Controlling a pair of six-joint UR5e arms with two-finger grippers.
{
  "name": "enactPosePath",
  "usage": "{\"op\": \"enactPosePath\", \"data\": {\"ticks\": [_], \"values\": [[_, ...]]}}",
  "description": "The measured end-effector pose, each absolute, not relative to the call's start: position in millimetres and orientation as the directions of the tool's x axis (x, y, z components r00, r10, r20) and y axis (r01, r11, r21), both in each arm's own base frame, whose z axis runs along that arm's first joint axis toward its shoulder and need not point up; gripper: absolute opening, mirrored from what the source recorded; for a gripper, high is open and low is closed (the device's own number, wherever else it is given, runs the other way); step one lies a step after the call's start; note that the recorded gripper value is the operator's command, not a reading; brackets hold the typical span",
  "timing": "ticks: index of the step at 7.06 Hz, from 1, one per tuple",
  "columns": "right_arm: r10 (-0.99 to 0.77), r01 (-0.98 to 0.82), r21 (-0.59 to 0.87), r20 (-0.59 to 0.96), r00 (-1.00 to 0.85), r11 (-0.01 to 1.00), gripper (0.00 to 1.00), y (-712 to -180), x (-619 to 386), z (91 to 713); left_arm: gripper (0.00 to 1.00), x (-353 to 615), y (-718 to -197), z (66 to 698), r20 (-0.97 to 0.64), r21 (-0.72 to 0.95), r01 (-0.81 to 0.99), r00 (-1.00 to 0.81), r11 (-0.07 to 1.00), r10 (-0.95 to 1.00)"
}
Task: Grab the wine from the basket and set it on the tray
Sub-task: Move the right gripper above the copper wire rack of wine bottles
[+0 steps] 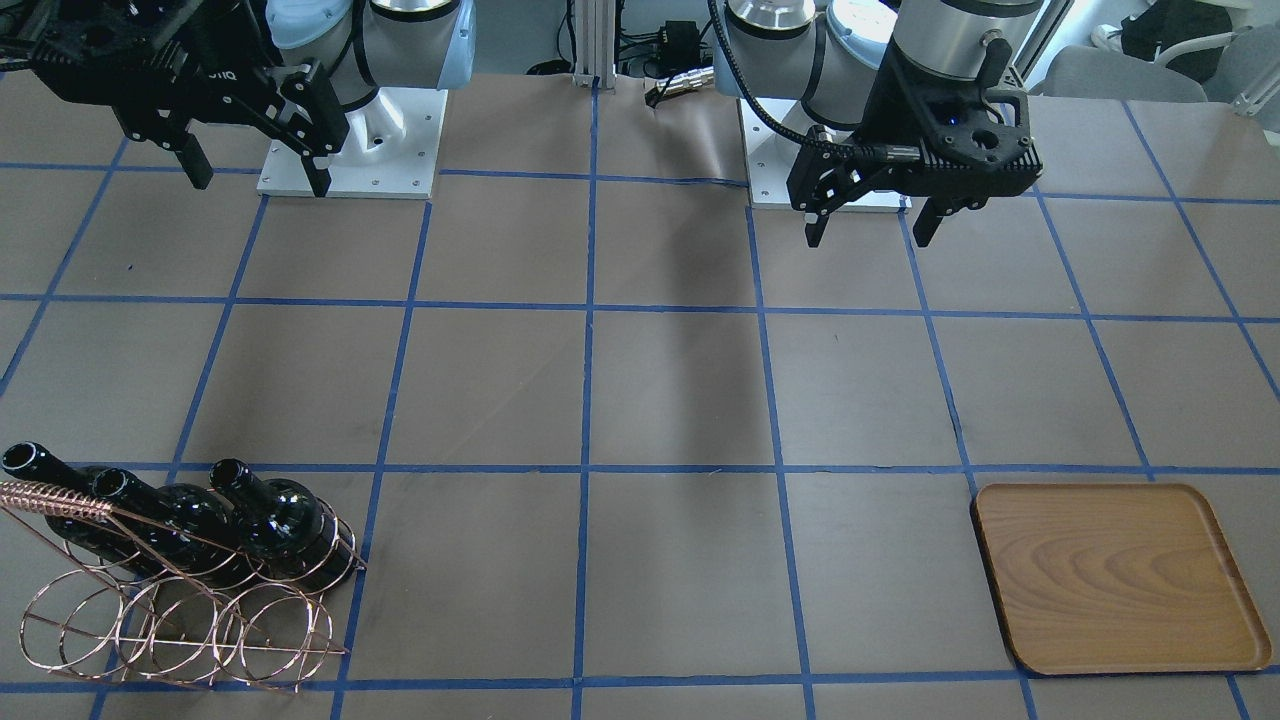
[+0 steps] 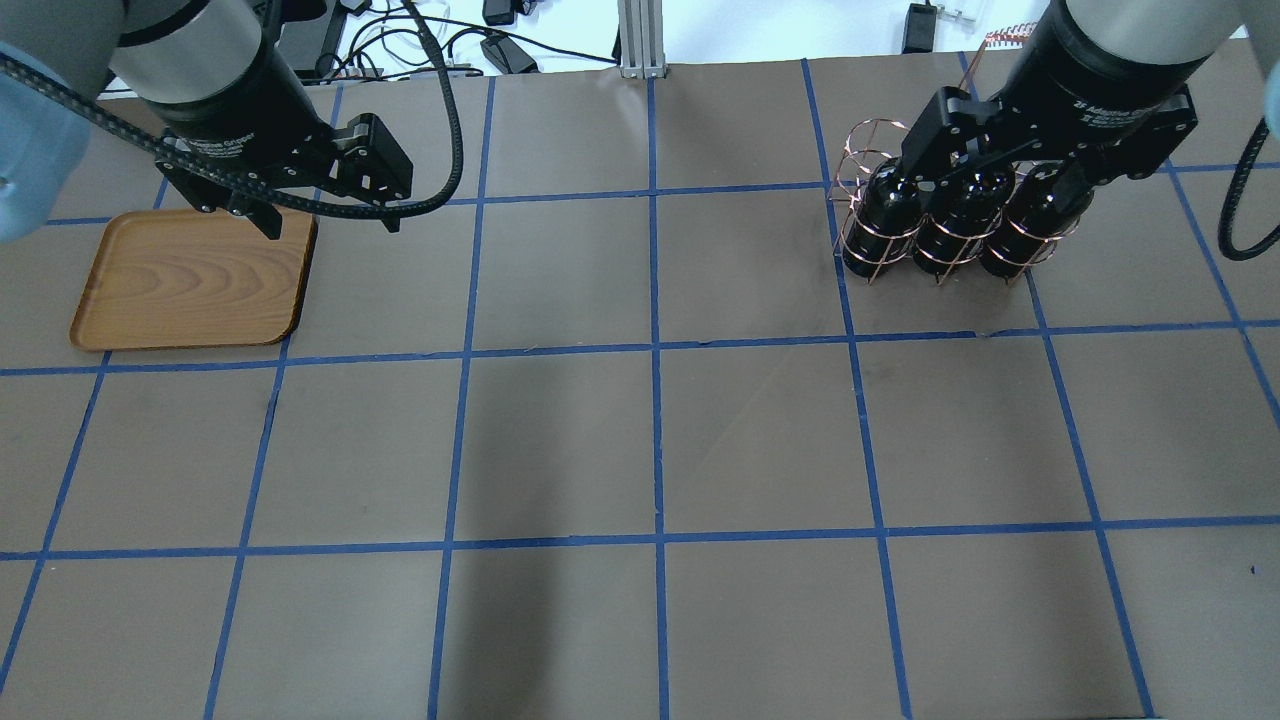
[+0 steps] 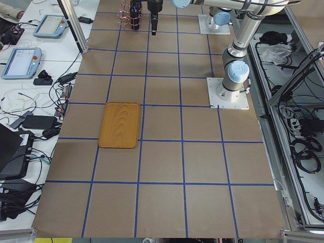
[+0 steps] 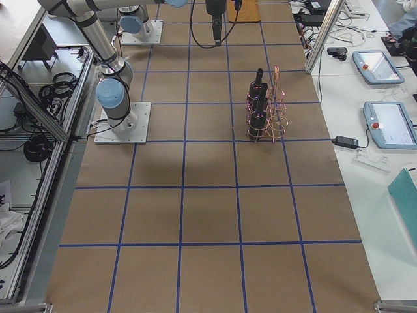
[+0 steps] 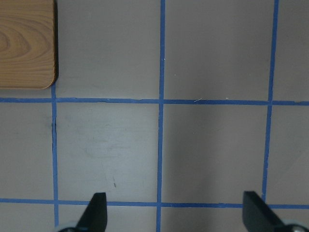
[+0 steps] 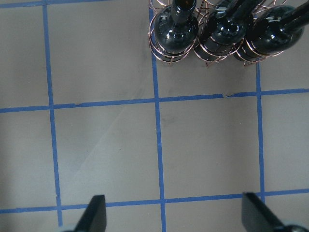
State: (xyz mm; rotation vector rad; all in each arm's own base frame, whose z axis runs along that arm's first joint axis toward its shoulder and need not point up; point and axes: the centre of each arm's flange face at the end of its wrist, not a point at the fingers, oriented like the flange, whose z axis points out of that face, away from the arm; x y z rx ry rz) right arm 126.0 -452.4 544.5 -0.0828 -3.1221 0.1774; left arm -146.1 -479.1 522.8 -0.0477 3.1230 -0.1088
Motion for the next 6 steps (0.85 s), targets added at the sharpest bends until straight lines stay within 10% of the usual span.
{"op": "enactPosePath", "data": {"ticks": [6], "values": [[0.042,0.041,-0.127,0.008,-0.999,0.991,1.00,-454.2,125.2,547.5,1.00,-145.5,-479.5,522.6,-0.015,-0.070,-0.031,-0.999,0.997,-0.032]]}}
